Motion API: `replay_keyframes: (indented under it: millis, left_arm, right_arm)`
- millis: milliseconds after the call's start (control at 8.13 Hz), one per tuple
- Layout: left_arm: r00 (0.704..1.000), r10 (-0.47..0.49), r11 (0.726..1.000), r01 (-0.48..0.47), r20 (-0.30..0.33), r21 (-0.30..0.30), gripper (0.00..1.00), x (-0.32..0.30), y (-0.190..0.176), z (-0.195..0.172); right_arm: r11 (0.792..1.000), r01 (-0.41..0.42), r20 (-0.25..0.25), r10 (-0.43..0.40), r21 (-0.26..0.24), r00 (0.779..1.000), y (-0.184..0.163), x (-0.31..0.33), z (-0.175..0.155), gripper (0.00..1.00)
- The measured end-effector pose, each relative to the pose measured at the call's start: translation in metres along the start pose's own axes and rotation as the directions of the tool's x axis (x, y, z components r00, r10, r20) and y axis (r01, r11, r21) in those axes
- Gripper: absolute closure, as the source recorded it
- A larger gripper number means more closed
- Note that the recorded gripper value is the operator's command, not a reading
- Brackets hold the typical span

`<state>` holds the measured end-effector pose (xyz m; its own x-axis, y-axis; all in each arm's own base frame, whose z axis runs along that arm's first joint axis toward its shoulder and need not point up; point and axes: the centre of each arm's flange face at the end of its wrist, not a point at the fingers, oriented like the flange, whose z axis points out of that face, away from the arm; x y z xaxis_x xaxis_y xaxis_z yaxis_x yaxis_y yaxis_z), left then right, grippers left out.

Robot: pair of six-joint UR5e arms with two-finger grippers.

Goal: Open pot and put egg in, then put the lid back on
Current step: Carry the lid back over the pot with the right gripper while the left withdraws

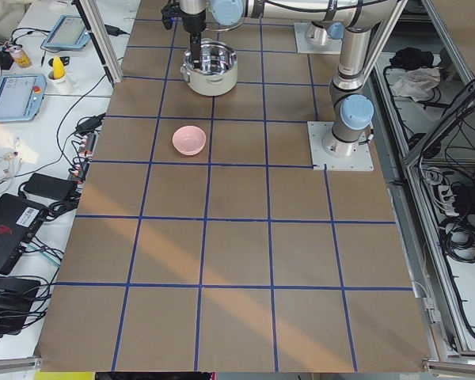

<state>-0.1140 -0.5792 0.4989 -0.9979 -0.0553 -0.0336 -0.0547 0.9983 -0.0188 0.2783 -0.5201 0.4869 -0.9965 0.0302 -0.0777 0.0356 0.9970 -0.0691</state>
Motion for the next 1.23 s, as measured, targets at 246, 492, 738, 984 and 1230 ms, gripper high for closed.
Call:
replay_keyframes:
  millis: [246,492,738,984,1230]
  left_arm:
    - [1.000,-0.019,1.000,0.019,-0.004,-0.002,0.00,-0.010,-0.003,0.003]
    - [0.999,-0.032,1.000,0.032,0.002,-0.001,0.00,-0.018,-0.004,0.003]
    - [0.999,-0.037,0.999,0.037,0.014,-0.002,0.00,-0.023,-0.003,0.001]
    - [0.999,-0.042,0.999,0.042,0.026,-0.001,0.00,-0.026,-0.004,0.003]
    - [0.999,-0.044,0.999,0.044,0.025,0.001,0.00,-0.027,-0.006,0.004]
  right_arm:
    - [1.000,-0.031,0.013,0.031,-0.004,0.999,-0.007,-0.029,0.030,0.85]
    - [0.998,-0.059,0.030,0.059,-0.004,0.998,-0.021,-0.040,0.059,0.85]
    - [0.995,-0.094,0.053,0.095,-0.027,0.994,-0.032,-0.049,0.088,0.85]
    - [0.992,-0.118,0.084,0.121,-0.048,0.989,-0.041,-0.057,0.117,0.85]
    - [0.990,-0.122,0.074,0.127,-0.066,0.989,-0.041,-0.057,0.127,0.85]
